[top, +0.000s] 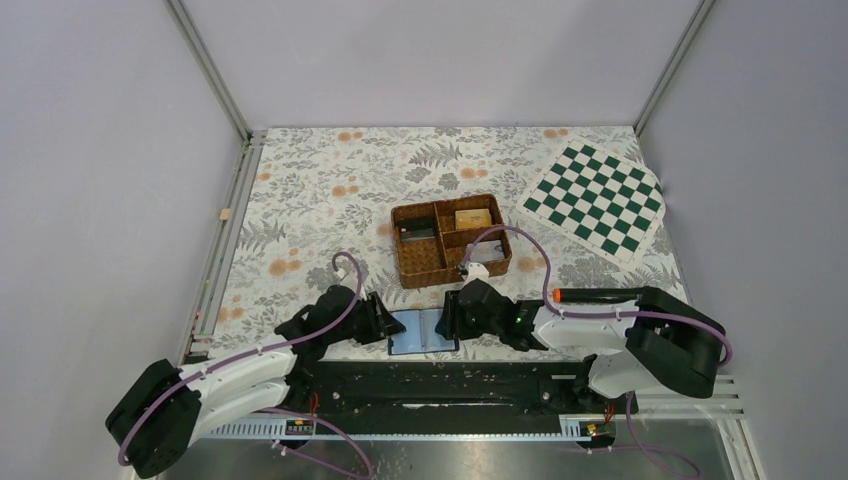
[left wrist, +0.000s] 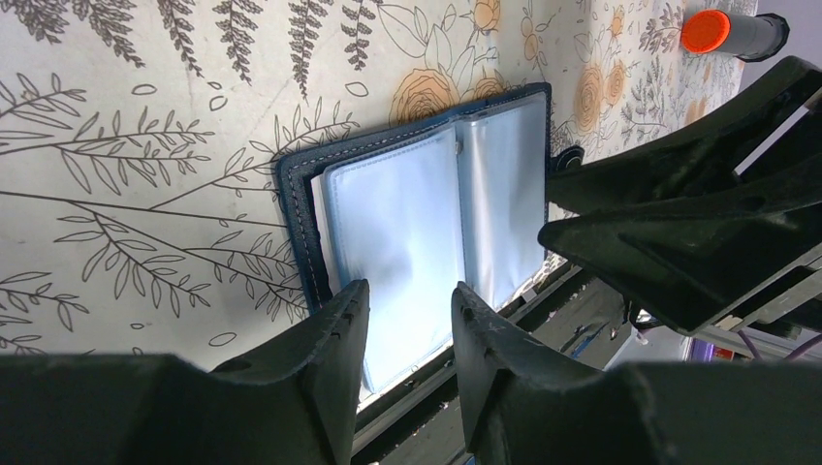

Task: Take the credit cards out of the card holder
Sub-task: Remove the credit card from the card holder.

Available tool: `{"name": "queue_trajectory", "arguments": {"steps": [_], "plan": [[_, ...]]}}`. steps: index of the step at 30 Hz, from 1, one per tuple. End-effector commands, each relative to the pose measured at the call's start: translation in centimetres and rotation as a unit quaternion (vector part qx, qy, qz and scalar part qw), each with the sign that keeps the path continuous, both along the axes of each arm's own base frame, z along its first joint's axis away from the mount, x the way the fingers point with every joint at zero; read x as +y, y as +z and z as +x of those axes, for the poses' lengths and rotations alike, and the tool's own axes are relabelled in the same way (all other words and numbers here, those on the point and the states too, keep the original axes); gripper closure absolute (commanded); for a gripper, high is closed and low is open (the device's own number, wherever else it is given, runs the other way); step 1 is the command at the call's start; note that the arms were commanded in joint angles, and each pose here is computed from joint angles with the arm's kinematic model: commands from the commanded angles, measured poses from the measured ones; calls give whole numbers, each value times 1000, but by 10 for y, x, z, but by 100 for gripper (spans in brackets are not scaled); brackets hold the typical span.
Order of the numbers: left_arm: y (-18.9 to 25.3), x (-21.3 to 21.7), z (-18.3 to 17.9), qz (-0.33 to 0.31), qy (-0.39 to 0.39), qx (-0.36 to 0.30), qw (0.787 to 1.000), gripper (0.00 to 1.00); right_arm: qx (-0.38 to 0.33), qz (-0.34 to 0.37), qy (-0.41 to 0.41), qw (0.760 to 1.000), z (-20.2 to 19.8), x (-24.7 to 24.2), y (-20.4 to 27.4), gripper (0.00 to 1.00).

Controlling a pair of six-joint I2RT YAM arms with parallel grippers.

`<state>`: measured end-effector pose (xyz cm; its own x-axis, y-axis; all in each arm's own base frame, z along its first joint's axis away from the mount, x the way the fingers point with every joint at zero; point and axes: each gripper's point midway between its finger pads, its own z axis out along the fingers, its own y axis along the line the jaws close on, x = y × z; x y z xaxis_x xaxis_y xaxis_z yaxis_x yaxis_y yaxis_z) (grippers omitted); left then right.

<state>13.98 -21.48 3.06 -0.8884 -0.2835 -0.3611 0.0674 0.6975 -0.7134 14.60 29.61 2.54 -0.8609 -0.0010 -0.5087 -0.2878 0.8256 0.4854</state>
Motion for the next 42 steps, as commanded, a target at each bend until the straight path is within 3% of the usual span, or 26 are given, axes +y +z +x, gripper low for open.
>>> {"name": "queue_trajectory", "arguments": {"steps": [1,16,42], "plan": [[-7,3,-1,21,-3,7,1000,62,11,62,7,998,-8,14,9,52],[-6,0,-3,16,-4,13,1000,62,-15,165,28,986,-7,34,57,54],[-4,-2,-5,9,-4,18,1000,60,-6,145,34,989,-7,35,47,77]]}}
